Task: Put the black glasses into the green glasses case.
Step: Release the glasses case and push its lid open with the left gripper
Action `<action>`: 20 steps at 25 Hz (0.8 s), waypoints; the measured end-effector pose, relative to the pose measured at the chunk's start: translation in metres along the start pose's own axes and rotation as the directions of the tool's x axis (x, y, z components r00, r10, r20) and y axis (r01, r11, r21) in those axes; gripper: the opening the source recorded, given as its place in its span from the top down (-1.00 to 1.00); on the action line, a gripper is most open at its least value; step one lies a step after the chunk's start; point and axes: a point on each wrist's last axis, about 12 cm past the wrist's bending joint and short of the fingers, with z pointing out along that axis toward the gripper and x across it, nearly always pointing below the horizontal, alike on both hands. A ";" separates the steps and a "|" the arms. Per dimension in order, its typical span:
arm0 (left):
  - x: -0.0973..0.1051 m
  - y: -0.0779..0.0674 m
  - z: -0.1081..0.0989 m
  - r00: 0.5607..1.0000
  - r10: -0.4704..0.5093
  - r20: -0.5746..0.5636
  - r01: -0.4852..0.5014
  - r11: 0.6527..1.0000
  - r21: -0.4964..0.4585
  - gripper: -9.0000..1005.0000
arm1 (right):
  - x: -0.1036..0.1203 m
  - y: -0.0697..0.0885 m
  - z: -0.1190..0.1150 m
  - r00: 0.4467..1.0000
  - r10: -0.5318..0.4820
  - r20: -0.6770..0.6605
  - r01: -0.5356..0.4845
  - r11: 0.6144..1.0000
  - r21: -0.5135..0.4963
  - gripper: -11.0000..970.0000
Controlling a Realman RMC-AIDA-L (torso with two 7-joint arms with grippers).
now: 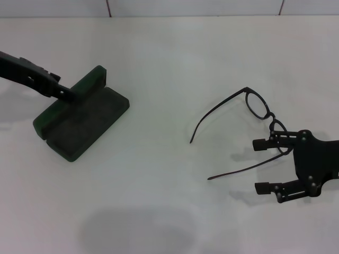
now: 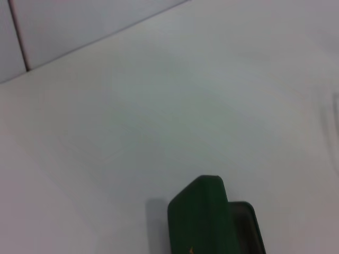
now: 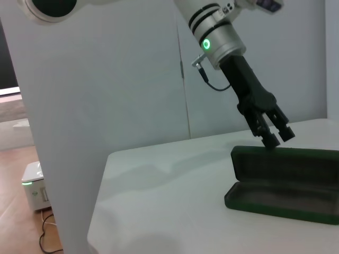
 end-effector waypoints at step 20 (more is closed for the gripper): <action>-0.003 -0.006 0.017 0.999 0.038 -0.028 -0.038 0.999 -0.034 -0.41 | 0.001 0.000 0.000 1.000 0.011 -0.003 -0.011 1.000 0.009 -0.80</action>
